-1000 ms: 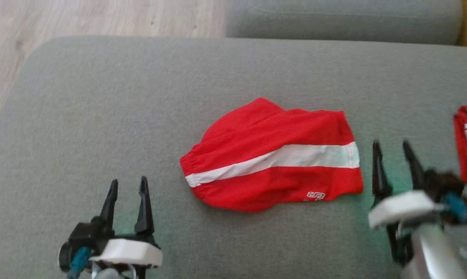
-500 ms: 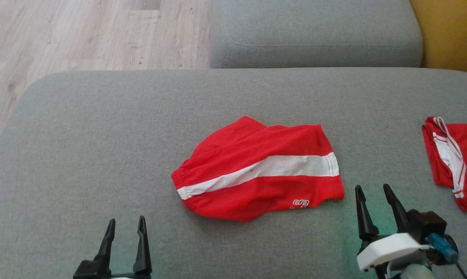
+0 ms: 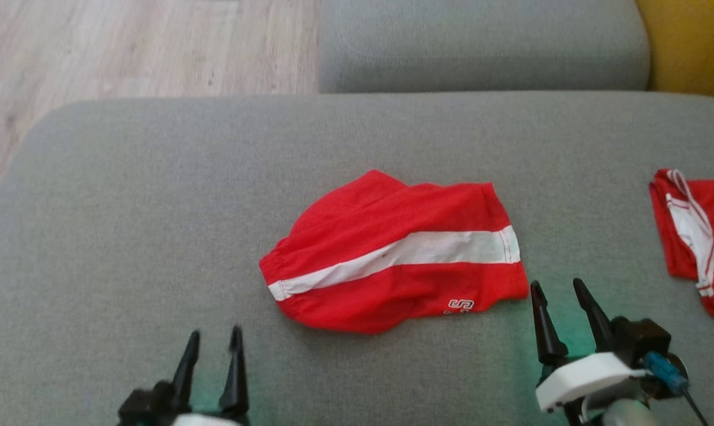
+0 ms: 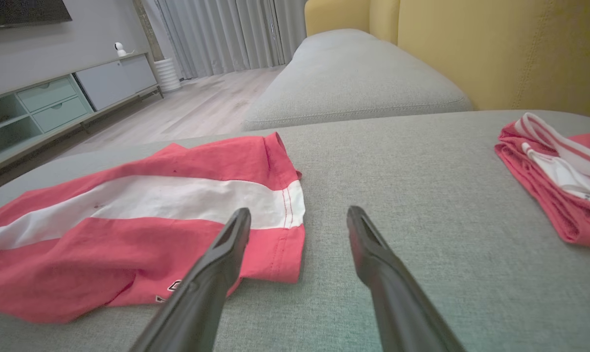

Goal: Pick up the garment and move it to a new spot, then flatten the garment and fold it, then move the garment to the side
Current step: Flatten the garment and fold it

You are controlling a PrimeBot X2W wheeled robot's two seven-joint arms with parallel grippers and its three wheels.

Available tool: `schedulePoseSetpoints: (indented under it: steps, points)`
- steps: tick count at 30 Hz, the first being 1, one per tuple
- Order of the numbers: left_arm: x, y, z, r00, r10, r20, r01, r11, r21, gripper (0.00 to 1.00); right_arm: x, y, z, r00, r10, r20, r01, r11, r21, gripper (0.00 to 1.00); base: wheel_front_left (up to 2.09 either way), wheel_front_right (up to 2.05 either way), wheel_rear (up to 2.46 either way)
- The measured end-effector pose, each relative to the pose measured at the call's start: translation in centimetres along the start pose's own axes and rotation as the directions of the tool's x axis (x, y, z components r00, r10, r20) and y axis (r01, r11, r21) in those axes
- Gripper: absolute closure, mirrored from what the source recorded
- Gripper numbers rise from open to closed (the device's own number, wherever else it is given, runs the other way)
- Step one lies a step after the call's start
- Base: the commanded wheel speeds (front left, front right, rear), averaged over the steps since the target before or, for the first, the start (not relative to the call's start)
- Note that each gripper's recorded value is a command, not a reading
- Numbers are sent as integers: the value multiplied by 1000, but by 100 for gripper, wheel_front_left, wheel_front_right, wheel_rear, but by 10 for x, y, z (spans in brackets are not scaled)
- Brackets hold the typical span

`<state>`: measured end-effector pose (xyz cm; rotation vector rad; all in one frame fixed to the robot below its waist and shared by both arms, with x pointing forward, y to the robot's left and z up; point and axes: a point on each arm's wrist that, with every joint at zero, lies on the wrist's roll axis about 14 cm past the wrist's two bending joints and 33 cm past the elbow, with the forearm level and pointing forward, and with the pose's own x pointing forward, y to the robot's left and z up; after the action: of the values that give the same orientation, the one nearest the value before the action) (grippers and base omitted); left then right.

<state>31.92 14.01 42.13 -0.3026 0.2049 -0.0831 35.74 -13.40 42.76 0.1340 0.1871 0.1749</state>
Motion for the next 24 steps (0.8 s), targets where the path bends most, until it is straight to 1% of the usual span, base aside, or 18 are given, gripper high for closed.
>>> schedulePoseSetpoints:
  steps: [7, 15, 18, 24]
  points:
    - [41, -28, 4, 995, -101, -9, 99, 987, -127, 0, 19, 3, -6, 999, 18, -28, -18, 1000, 3, 0, 0, 0, 0]
    - [52, -62, -22, 976, -196, -96, 166, 952, -257, 0, 29, -1, -15, 998, 11, -56, -11, 1000, 9, 0, 0, 0, 0]
    - [55, -68, -25, 969, -221, -108, 182, 940, -288, 0, 31, -2, -18, 998, 9, -64, -8, 1000, 10, 0, 0, 0, 0]
    - [62, -67, -25, 967, -228, -114, 182, 930, -319, 0, 35, -4, -19, 998, 7, -67, -7, 1000, 10, 0, 0, 0, 0]
